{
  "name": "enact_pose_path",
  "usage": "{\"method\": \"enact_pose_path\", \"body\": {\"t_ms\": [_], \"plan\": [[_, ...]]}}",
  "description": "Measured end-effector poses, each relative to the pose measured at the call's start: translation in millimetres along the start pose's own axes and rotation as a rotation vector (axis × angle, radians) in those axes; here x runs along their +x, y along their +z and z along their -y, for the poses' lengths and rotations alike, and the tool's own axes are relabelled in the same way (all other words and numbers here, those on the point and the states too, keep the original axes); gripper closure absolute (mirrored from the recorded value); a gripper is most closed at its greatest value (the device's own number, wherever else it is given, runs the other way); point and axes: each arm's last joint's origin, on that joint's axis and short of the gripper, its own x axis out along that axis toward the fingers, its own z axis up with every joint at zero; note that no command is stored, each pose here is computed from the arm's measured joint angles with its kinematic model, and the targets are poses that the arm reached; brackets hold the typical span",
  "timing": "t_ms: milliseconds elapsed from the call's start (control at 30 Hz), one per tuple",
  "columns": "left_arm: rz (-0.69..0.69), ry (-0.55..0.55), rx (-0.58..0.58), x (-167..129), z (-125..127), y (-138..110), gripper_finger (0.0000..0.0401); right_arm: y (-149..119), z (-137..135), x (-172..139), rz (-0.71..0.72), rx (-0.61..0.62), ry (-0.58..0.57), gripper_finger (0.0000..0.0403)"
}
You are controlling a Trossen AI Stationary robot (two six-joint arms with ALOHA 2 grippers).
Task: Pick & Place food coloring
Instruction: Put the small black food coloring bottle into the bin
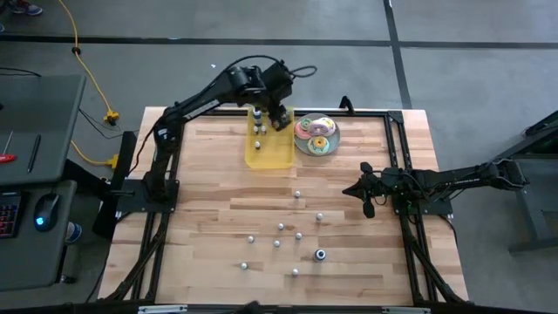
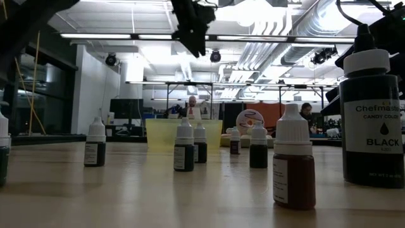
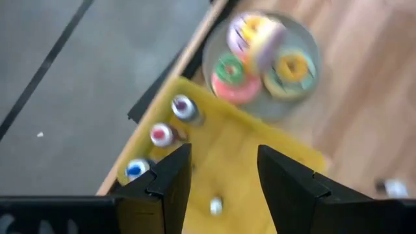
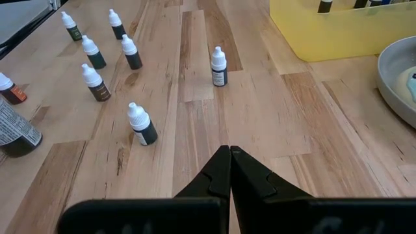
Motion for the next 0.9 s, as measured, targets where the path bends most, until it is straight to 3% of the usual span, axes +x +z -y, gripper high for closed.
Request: {"method": "enact_pose_path", "body": {"t_ms": [233,533,733,900], "plan": [[-0.059,-0.054,0.107,-35,31,-18,0.0231,0,0,0,0.000,0.000,0.000,0.0402],[-0.157,-0.162,0.197,-45,60,-33,0.0231,0,0,0,0.000,0.000,0.000,0.0402],[-0.114,-0.213,0.211,-70,77,-41,0.0231,0,0,0,0.000,0.000,0.000,0.0402],[-0.101,-0.195,0.247,-93,89,-62,0.0231,0,0,0,-0.002,0.000,-0.001,0.0402]]}}
